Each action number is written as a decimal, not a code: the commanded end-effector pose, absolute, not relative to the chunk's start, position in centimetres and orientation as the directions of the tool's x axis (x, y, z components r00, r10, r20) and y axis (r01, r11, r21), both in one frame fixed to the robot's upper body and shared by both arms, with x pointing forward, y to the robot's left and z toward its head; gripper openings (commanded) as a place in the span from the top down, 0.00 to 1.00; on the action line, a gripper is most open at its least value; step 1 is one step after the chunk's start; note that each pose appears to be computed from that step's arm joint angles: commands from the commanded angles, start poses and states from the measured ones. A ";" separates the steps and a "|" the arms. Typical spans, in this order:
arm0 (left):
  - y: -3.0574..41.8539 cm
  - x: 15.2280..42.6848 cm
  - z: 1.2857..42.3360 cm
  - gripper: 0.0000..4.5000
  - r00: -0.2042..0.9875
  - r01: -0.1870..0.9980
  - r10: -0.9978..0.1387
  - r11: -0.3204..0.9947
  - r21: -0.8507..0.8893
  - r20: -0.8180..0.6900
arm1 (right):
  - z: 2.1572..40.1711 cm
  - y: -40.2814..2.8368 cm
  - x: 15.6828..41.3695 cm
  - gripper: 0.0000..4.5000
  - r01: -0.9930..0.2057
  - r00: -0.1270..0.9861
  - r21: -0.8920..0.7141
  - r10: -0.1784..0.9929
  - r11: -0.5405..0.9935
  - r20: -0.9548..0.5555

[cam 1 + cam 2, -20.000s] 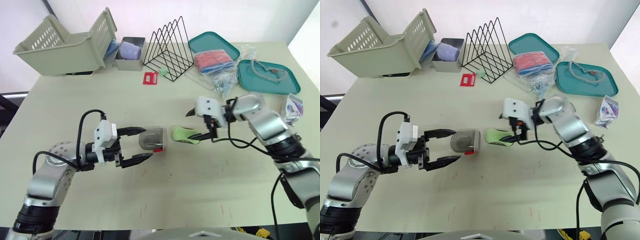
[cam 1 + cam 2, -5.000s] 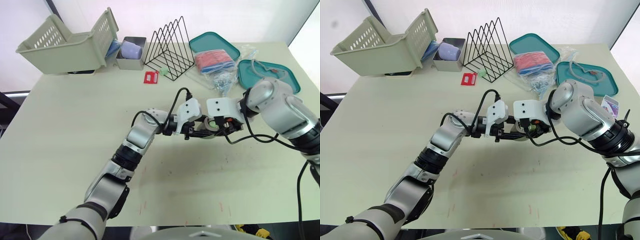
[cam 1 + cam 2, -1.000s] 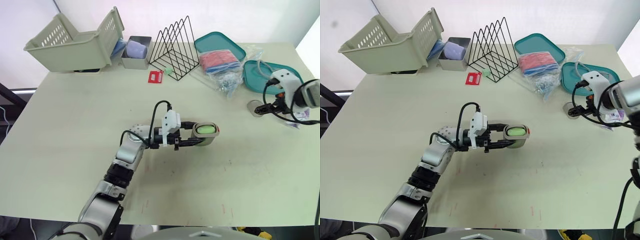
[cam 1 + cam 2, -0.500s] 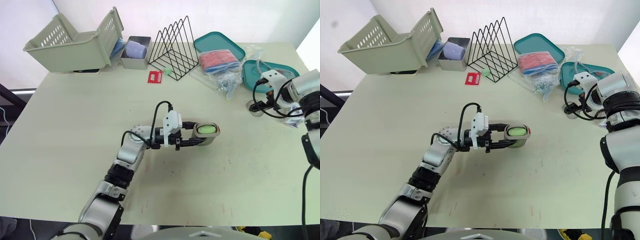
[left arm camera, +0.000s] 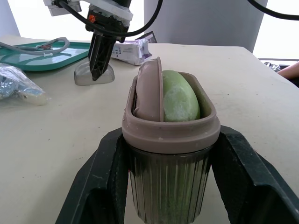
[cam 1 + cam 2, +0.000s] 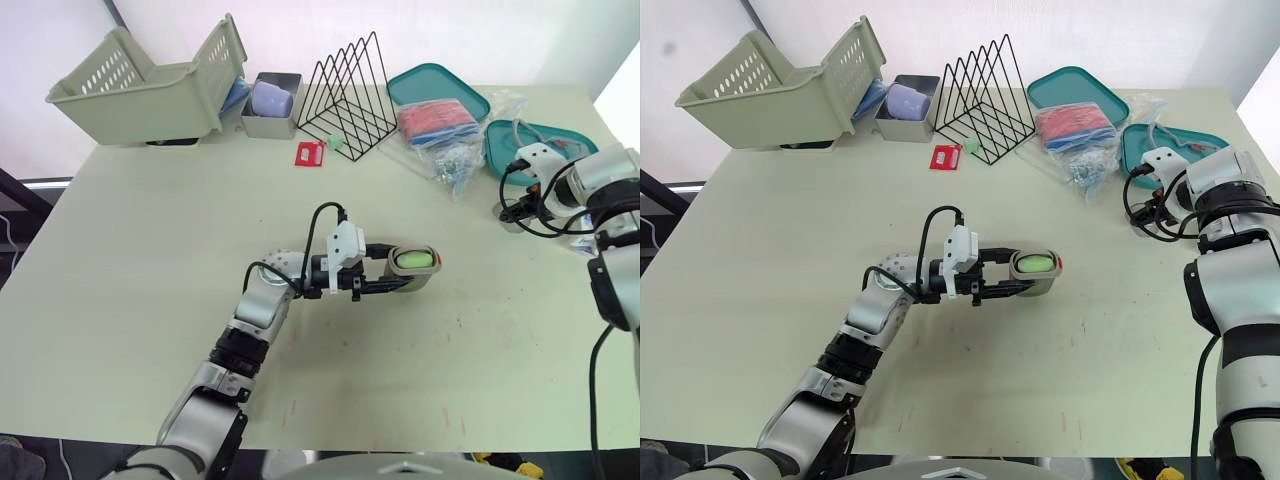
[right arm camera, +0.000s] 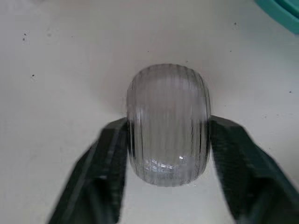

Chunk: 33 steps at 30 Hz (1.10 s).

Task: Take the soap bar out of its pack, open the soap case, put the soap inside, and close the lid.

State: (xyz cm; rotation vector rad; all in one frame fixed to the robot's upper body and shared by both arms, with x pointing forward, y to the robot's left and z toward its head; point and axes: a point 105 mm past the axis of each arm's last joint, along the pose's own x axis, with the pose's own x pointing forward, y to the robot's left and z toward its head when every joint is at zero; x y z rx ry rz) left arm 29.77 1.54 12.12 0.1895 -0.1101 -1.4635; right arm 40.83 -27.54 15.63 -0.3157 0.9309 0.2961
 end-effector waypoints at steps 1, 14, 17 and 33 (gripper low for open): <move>1.2 29.3 13.1 0.55 0.091 0.968 -0.996 0.086 0.234 -0.013 | 17.7 -27.3 41.4 0.60 -0.424 0.606 -0.175 0.135 0.889 -0.784; 1.3 29.4 13.0 0.55 0.095 0.968 -0.995 0.088 0.236 -0.019 | 23.3 -21.3 38.4 0.60 -0.879 0.433 -0.177 0.588 0.442 -0.683; 1.5 29.5 13.0 0.55 0.098 0.968 -0.995 0.090 0.235 -0.021 | 24.2 -19.3 36.8 0.60 -0.931 0.336 -0.119 0.677 0.346 -0.655; 1.5 29.7 13.1 0.55 0.098 0.969 -0.995 0.090 0.232 -0.024 | 22.7 -12.8 29.1 0.60 -0.983 0.039 -0.165 0.775 -0.085 -0.631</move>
